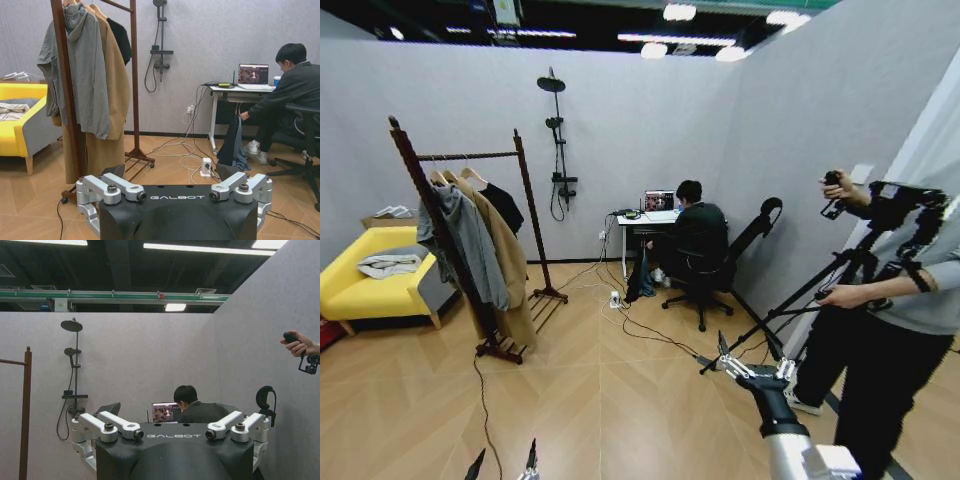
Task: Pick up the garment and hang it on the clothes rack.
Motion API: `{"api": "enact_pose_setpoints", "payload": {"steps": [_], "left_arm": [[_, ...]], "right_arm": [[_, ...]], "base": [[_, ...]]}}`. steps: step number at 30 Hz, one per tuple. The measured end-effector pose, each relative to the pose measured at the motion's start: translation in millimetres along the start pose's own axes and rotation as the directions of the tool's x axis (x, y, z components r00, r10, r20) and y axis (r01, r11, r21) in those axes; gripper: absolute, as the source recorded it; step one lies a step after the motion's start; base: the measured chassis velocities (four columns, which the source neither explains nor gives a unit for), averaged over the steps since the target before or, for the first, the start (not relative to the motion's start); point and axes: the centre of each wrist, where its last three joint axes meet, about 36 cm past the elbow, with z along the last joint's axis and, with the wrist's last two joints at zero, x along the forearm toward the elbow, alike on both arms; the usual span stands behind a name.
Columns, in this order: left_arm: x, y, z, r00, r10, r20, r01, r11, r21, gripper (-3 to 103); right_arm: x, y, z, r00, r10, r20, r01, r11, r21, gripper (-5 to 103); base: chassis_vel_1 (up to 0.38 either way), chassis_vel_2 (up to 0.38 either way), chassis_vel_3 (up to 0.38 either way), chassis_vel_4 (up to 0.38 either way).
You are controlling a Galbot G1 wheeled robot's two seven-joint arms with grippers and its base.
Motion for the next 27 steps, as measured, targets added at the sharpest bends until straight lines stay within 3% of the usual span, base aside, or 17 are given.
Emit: {"api": "enact_pose_setpoints", "payload": {"steps": [27], "left_arm": [[0.0,0.0,0.0,1.0,0.0,0.0,0.0,1.0,0.0,100]], "right_arm": [[-2.7,1.7,1.7,1.0,-0.011,-0.022,0.01,1.0,-0.014,100]], "base": [[0.0,0.0,0.0,0.0]]}}
